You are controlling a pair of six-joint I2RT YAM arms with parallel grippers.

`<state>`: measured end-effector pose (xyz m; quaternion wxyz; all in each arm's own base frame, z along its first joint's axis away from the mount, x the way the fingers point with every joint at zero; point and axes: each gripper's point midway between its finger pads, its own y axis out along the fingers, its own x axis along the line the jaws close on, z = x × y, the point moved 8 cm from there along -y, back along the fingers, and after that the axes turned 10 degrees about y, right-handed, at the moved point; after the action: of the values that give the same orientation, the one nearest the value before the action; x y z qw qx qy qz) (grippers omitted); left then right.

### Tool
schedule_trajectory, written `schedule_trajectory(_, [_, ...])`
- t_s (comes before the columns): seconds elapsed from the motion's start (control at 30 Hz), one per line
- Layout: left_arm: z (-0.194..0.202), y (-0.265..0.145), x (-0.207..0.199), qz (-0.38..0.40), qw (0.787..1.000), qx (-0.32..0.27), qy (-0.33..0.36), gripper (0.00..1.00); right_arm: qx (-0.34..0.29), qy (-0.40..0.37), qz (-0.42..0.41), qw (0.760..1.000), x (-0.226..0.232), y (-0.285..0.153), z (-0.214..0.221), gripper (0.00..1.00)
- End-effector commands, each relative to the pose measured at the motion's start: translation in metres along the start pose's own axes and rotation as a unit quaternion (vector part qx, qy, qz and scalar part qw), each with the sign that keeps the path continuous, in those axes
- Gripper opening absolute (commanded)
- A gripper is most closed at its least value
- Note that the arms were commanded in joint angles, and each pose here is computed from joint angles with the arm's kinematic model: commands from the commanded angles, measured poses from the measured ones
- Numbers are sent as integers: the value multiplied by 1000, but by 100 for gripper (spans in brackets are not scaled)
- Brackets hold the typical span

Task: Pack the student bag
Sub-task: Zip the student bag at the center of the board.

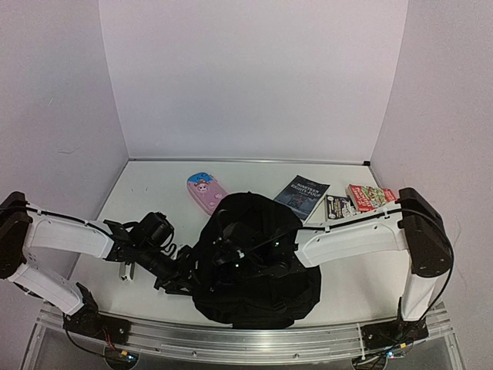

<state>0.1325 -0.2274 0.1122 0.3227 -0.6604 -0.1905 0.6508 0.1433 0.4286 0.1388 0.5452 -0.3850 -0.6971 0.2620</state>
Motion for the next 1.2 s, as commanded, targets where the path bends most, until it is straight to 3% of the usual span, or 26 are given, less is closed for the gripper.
schedule_trajectory(0.0, [-1, 3, -3, 28, 1000, 2, 6, 32, -26, -3, -27, 999, 15, -12, -10, 0])
schedule_trajectory(0.2, [-2, 5, -1, 27, 1000, 1, 6, 7, -59, -9, -33, 998, 21, -24, -19, 0])
schedule_trajectory(0.3, [-2, 5, 0, 25, 1000, -1, 7, 1, -73, -12, -33, 997, 24, -27, -22, 0])
schedule_trajectory(0.73, [0, 2, 3, 8, 1000, -3, 12, 0, -183, -17, 31, 983, 23, -38, -61, 0])
schedule_trajectory(1.17, [0, -2, 1, -7, 1000, -8, 9, 0, -273, 2, 89, 958, -2, -40, -157, 0])
